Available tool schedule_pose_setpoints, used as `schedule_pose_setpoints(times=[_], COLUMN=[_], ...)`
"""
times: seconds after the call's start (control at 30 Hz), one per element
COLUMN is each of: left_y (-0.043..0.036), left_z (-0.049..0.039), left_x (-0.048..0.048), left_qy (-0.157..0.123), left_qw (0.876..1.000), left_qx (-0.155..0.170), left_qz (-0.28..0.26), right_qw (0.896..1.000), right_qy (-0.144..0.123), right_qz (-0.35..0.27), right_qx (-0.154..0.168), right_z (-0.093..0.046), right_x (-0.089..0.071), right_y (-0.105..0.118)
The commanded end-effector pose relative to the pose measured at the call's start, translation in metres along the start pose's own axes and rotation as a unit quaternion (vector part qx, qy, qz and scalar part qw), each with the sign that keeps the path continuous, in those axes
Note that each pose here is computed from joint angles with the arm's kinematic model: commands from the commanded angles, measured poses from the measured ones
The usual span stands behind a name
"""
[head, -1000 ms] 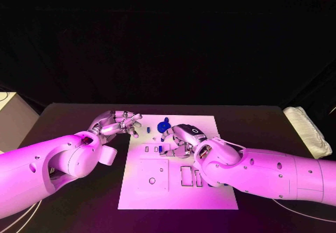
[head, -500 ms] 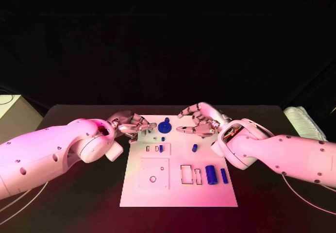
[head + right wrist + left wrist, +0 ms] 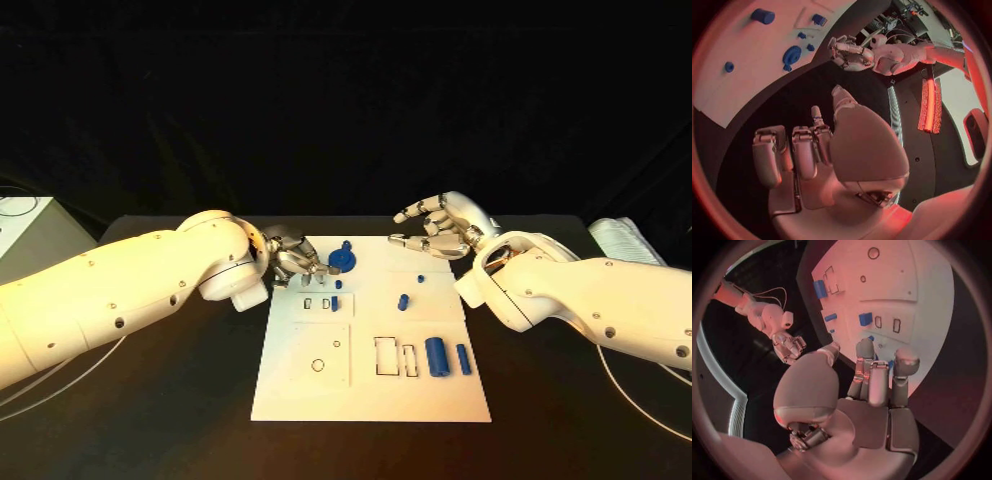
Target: Assemble the parts on the task board
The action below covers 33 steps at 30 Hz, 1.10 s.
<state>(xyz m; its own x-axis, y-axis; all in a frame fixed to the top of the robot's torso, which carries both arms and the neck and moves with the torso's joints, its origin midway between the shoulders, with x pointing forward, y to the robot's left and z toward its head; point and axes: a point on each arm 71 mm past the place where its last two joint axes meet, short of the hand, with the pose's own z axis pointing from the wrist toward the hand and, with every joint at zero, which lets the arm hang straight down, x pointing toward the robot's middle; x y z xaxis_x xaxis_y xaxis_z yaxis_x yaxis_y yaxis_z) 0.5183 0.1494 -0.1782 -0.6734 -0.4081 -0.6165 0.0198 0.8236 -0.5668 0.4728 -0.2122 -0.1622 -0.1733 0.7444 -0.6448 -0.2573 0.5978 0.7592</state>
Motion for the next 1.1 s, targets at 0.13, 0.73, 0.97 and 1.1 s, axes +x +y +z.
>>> schedule_pose_setpoints(times=[0.13, 0.73, 0.97, 1.1], left_y=[-0.0024, -0.0124, -0.0115, -0.0116], left_z=[0.0104, 0.0257, 0.0294, 0.0315], left_x=[0.0037, 0.0153, 0.0191, 0.0221], left_qy=[0.023, 0.054, 0.062, 0.068], left_qw=[0.996, 0.992, 0.991, 0.990], left_qx=[-0.045, -0.055, -0.060, -0.061], left_qz=[0.078, 0.102, 0.105, 0.105], right_qw=[1.000, 1.000, 1.000, 1.000], right_qy=[-0.007, -0.006, -0.005, -0.005], right_qz=[0.003, -0.008, -0.009, -0.011], right_qx=[0.008, 0.016, 0.017, 0.017], right_z=[0.002, 0.005, 0.005, 0.006], right_x=[-0.005, -0.006, -0.006, -0.006], right_y=[-0.003, -0.005, -0.006, -0.005])
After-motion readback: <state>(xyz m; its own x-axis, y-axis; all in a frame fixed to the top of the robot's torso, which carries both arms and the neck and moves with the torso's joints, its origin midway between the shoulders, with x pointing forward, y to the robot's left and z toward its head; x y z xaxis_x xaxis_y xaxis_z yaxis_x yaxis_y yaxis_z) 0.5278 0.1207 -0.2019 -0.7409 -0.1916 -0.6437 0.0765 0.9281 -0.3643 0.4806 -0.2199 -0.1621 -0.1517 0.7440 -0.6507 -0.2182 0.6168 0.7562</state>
